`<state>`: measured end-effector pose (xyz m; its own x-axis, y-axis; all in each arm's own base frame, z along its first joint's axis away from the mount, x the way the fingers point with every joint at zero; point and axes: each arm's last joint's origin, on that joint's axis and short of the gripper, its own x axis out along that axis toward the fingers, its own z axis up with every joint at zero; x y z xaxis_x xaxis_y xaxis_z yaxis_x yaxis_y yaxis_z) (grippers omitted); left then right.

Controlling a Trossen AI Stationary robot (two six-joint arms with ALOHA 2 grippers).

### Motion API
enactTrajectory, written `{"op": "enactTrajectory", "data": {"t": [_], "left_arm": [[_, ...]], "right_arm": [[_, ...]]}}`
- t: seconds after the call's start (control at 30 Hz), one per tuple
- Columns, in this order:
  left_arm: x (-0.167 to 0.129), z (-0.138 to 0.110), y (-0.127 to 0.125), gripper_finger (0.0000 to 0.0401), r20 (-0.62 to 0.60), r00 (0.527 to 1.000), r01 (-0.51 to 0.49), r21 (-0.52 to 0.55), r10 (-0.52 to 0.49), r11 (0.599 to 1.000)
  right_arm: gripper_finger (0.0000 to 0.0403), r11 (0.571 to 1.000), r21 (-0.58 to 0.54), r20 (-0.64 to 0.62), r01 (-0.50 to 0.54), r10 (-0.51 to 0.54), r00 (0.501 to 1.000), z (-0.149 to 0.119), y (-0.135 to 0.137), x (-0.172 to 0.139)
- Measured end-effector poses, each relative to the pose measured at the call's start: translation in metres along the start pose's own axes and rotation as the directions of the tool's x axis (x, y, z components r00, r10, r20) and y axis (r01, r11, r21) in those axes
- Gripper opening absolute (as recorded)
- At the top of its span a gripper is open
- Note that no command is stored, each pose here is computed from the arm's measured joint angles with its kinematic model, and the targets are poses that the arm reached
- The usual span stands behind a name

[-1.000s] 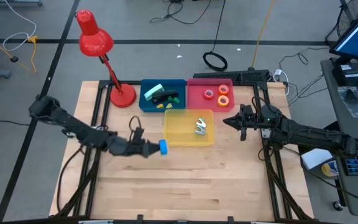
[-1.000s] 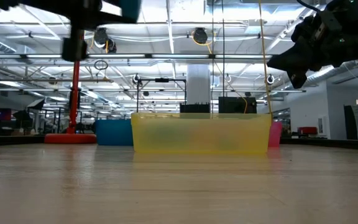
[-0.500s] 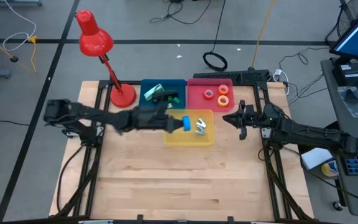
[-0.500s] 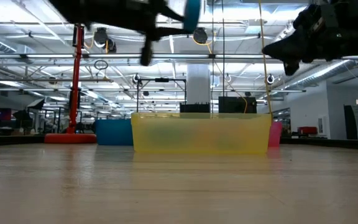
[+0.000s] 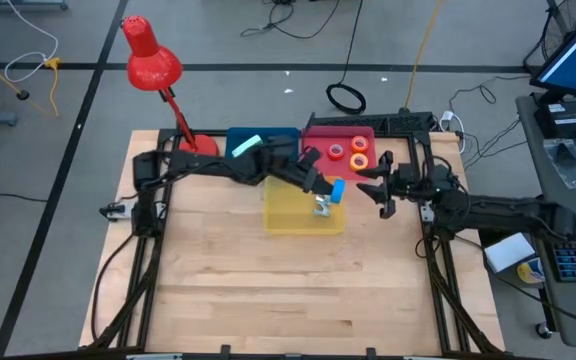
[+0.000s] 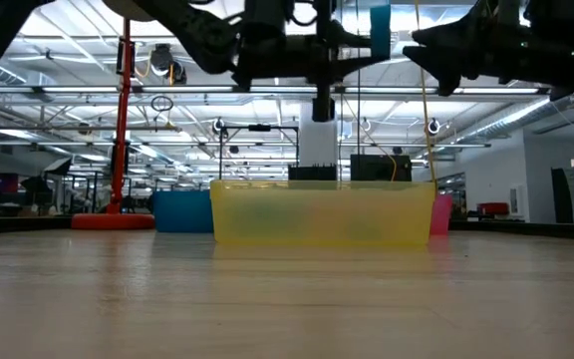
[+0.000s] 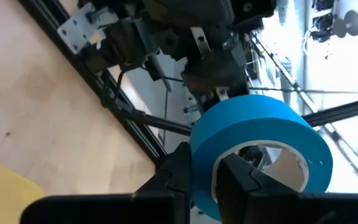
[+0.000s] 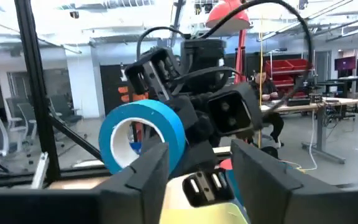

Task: Pick and place Stapler, Stapler remover, tape
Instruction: Put the blue tape into the red bin

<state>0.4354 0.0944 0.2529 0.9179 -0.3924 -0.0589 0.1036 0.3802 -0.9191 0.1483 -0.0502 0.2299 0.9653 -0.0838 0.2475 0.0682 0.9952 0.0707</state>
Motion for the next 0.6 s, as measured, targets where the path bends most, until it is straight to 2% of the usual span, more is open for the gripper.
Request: {"op": "enactTrajectory", "data": {"t": [0.23,0.6], "left_arm": [[0.005,0.009,0.015,0.004,-0.016,1.0,-0.006,-0.086,0.005,0.996],[0.002,0.011,0.021,0.0039,-0.009,0.999,-0.049,-0.133,0.048,0.99]], "right_arm": [[0.0207,1.0,-0.003,-0.048,0.012,-0.012,0.999,-0.008,-0.003,0.004],[0.0212,0.999,-0.038,-0.045,0.027,-0.028,0.999,0.0,-0.005,0.015]]}}
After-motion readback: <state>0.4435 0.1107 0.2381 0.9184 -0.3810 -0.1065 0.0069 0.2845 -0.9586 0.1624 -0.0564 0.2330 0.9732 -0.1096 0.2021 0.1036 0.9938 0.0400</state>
